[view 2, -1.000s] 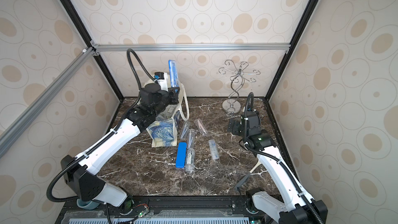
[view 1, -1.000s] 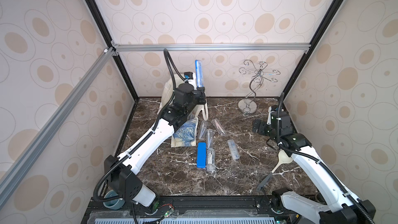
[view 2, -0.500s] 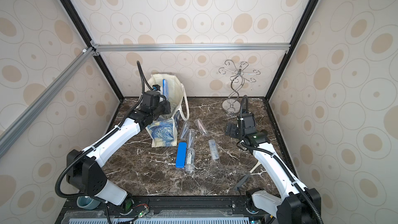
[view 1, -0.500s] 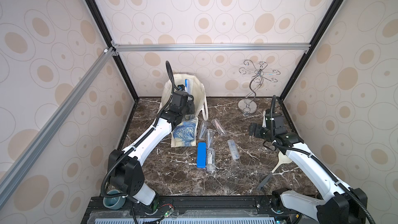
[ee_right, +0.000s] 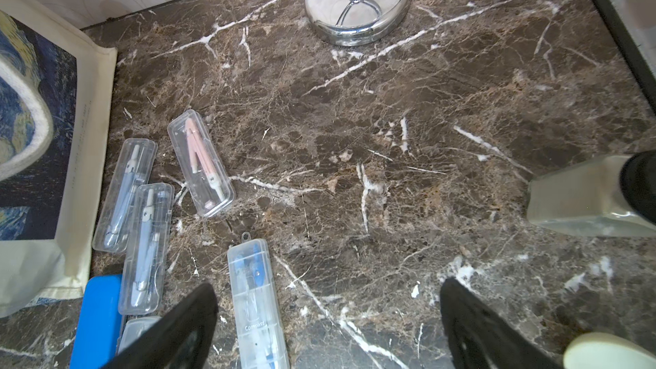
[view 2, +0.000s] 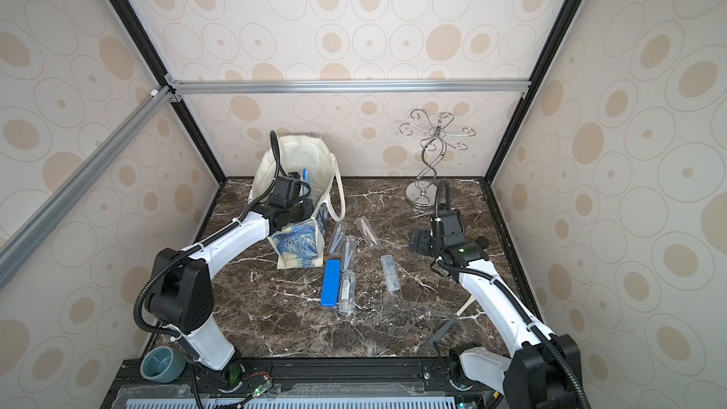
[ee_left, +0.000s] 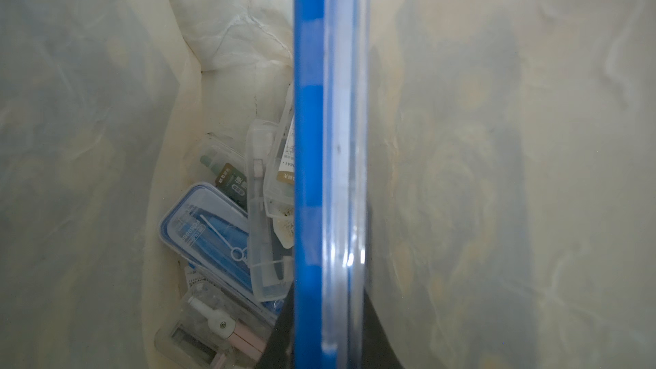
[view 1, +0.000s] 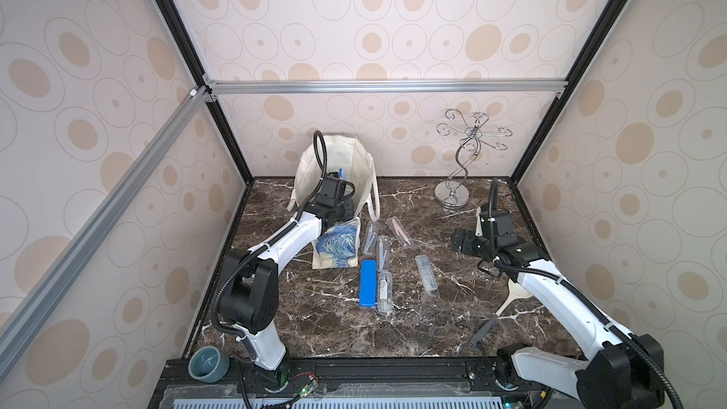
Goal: Put the compass set into the canvas bag
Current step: Place the compass set in the canvas bag, then pick up the compass set at the center of the board.
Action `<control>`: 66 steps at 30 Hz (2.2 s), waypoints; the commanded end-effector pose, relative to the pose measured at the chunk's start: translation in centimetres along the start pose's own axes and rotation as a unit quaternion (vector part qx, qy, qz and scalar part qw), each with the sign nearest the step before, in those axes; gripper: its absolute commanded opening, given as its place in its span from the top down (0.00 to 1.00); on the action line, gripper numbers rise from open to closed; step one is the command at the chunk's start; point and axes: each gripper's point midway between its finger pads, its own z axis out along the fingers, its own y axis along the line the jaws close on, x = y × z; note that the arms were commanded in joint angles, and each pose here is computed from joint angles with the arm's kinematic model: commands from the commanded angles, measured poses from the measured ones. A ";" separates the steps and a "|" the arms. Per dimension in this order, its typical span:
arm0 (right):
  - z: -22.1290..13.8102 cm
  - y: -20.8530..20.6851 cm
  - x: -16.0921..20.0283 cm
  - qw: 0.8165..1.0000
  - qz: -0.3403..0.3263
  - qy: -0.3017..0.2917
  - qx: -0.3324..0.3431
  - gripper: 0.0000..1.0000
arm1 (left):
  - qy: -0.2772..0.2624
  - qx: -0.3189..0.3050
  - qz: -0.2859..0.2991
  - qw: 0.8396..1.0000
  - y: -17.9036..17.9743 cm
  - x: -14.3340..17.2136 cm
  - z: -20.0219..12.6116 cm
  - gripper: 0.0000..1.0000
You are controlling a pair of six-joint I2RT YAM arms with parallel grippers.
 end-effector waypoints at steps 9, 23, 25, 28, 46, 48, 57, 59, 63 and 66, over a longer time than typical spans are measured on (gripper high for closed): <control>1.2 -0.4 1.7 0.999 0.005 0.033 0.008 0.00 | 0.014 0.002 0.008 1.000 0.5 1.1 0.3 0.77; 1.8 -0.1 2.5 0.998 -0.006 0.056 0.000 0.00 | -0.056 0.045 0.003 0.997 -1.2 -3.1 -2.9 0.64; 2.0 0.2 2.8 0.998 -0.009 0.066 -0.006 0.00 | -0.080 0.060 0.002 0.995 -1.8 -4.5 -4.3 0.59; 2.6 0.2 3.6 0.996 -0.015 0.085 -0.008 0.00 | -0.124 0.088 -0.002 0.988 -2.7 -6.7 -7.1 0.47; 5.6 1.7 6.6 0.984 -0.036 0.174 -0.021 0.00 | -0.269 0.320 0.028 0.908 -10.9 -8.7 -23.5 0.03; 5.9 1.7 6.8 0.983 -0.039 0.180 -0.020 0.00 | -0.260 0.341 0.036 0.903 -12.7 -7.6 -23.7 0.03; 6.3 4.6 8.5 0.973 -0.088 0.207 -0.044 0.00 | -0.182 0.357 0.107 0.910 -21.2 -0.7 -20.6 0.04; 6.6 5.1 9.2 0.970 -0.098 0.217 -0.047 0.00 | -0.173 0.338 0.131 0.916 -22.3 0.7 -19.6 0.03; 7.6 6.0 10.5 0.963 -0.117 0.237 -0.045 0.04 | -0.163 0.320 0.151 0.921 -23.5 2.8 -18.1 0.04; 8.4 6.7 11.3 0.958 -0.134 0.250 -0.040 0.08 | -0.159 0.317 0.150 0.923 -23.9 4.1 -17.4 0.04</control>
